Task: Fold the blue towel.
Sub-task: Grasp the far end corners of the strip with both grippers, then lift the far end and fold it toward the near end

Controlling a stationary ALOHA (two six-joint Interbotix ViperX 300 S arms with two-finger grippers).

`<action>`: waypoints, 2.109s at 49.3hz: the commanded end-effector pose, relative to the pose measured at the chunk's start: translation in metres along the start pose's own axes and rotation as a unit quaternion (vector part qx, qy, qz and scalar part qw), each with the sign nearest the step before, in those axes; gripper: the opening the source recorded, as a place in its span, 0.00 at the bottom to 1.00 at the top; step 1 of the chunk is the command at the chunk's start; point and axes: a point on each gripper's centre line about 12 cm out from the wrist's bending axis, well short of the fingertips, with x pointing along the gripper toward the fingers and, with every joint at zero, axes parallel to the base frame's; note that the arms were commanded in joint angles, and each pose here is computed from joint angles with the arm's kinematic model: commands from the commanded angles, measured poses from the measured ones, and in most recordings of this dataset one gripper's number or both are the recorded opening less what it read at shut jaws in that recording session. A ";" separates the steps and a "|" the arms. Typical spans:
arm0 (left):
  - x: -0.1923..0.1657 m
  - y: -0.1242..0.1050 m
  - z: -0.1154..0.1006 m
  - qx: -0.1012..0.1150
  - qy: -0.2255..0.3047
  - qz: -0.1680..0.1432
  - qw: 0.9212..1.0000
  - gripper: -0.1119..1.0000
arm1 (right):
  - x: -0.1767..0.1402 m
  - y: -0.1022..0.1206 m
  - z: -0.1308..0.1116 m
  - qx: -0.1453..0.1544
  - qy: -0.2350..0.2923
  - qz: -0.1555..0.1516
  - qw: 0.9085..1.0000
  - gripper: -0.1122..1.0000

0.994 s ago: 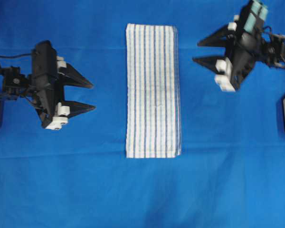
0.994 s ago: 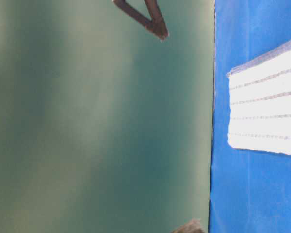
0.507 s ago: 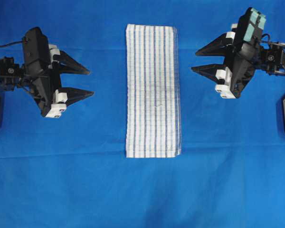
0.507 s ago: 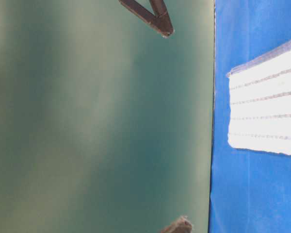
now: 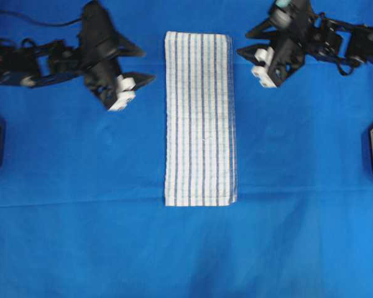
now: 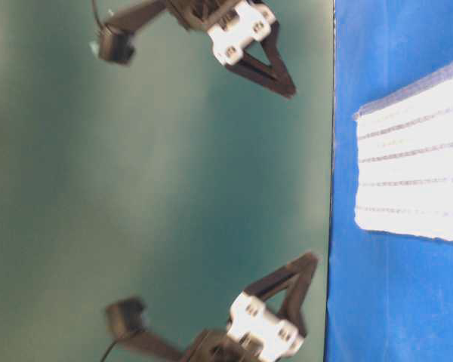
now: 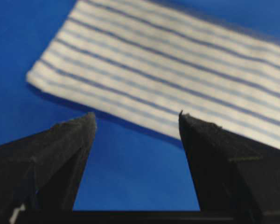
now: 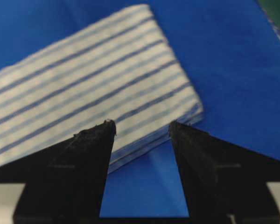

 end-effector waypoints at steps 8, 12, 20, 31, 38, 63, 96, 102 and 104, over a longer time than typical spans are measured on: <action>0.042 0.032 0.010 -0.008 -0.025 0.037 0.999 0.70 | 0.031 -0.015 0.006 0.003 0.008 -0.014 1.000 0.63; 0.055 0.040 0.004 -0.010 -0.024 0.044 0.999 0.70 | 0.039 -0.017 0.002 0.005 0.015 -0.015 1.000 0.63; 0.075 0.047 -0.009 -0.014 -0.013 0.050 0.999 0.70 | 0.055 -0.024 -0.008 0.011 0.027 -0.018 0.999 0.63; 0.090 0.049 -0.012 -0.014 -0.009 0.052 0.999 0.70 | 0.070 -0.029 -0.022 0.017 0.039 -0.020 0.999 0.63; 0.096 0.055 -0.014 -0.017 -0.007 0.056 0.998 0.70 | 0.074 -0.032 -0.024 0.020 0.034 -0.019 0.999 0.63; 0.104 0.060 -0.029 -0.020 0.012 0.061 0.998 0.64 | 0.086 -0.036 -0.027 0.020 0.033 -0.020 0.999 0.58; 0.102 0.060 -0.021 0.010 0.006 0.061 0.998 0.14 | 0.080 -0.039 -0.025 0.015 0.036 -0.025 0.999 0.16; 0.096 0.060 -0.008 0.021 -0.009 0.061 0.998 0.14 | 0.071 -0.039 -0.015 0.016 0.021 -0.026 0.999 0.16; 0.093 0.060 -0.003 0.023 -0.014 0.062 0.998 0.14 | 0.067 -0.038 -0.012 0.016 0.017 -0.026 0.999 0.16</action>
